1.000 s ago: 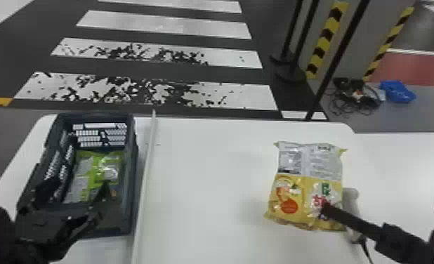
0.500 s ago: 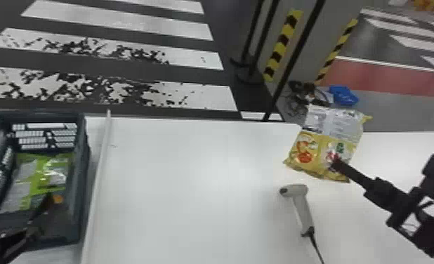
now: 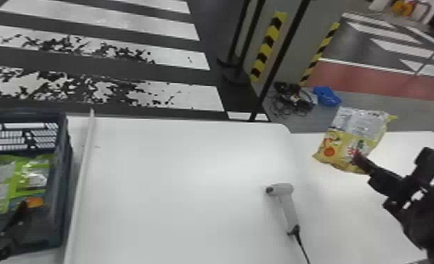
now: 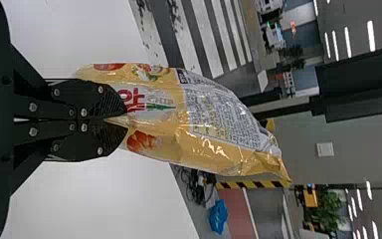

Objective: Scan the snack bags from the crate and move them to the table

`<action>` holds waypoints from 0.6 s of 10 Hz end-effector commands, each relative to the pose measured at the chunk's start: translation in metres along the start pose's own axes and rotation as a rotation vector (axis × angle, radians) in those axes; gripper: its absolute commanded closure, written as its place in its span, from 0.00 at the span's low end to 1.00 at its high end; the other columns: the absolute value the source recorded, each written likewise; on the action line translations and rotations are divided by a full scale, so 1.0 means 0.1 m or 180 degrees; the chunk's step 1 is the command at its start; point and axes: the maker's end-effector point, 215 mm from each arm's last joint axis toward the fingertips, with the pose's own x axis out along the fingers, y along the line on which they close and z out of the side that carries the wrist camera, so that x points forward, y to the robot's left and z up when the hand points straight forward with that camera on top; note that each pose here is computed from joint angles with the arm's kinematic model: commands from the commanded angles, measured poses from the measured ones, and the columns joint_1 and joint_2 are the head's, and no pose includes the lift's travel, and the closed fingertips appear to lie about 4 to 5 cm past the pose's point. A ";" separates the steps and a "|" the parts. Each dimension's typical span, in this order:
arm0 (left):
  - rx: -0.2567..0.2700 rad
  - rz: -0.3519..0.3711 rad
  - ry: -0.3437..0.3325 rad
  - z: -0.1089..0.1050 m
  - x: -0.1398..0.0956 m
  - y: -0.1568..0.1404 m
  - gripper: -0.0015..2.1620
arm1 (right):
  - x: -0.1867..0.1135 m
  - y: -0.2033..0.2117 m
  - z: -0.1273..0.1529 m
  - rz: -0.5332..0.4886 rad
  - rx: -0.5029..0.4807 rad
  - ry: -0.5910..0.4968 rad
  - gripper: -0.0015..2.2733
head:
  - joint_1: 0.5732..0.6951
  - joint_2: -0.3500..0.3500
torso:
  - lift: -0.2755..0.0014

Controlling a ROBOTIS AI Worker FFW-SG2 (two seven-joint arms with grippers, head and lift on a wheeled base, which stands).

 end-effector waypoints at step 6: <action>0.0000 -0.0015 -0.0111 0.10 -0.02 -0.01 0.03 | 0.22 -0.76 -0.50 -0.0936 -0.0544 0.0174 0.99 | 1.00 0.00 | 0.65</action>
